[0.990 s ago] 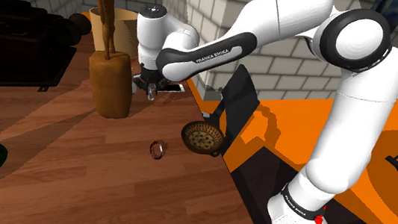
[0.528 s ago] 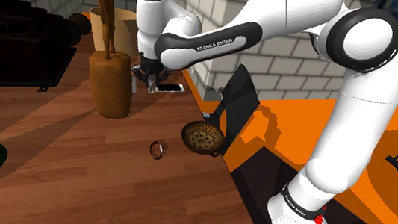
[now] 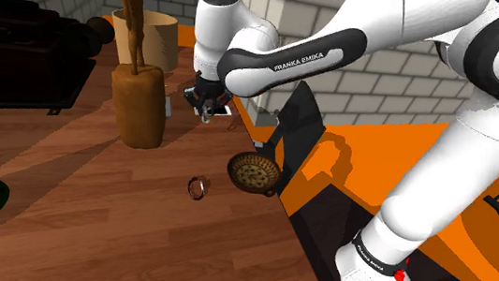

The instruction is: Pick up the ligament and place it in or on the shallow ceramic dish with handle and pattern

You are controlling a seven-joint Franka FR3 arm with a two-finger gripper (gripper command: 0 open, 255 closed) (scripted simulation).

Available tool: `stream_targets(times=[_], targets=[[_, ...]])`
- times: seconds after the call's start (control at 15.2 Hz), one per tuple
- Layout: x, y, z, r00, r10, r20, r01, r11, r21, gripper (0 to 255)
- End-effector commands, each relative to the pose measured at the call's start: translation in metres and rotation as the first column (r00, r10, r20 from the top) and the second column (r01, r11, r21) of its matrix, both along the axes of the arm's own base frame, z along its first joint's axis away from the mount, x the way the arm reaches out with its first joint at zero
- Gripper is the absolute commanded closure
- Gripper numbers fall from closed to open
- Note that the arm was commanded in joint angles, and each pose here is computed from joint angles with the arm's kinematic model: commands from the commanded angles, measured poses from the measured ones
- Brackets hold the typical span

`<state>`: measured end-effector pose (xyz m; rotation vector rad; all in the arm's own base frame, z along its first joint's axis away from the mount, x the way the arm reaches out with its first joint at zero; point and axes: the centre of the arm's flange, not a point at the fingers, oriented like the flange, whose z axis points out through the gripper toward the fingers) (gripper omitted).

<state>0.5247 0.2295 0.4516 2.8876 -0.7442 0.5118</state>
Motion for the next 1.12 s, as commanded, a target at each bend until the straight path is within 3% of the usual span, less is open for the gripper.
stream_targets(times=[0.0,0.92,1.06], targets=[[-0.026,-0.007,-0.003,1.0,-0.002,0.0,0.002,1.0,0.001,255],[-0.202,-0.061,-0.016,1.0,-0.002,0.0,0.002,1.0,0.001,255],[-0.202,-0.061,-0.027,1.0,-0.002,0.0,0.002,1.0,0.001,255]])
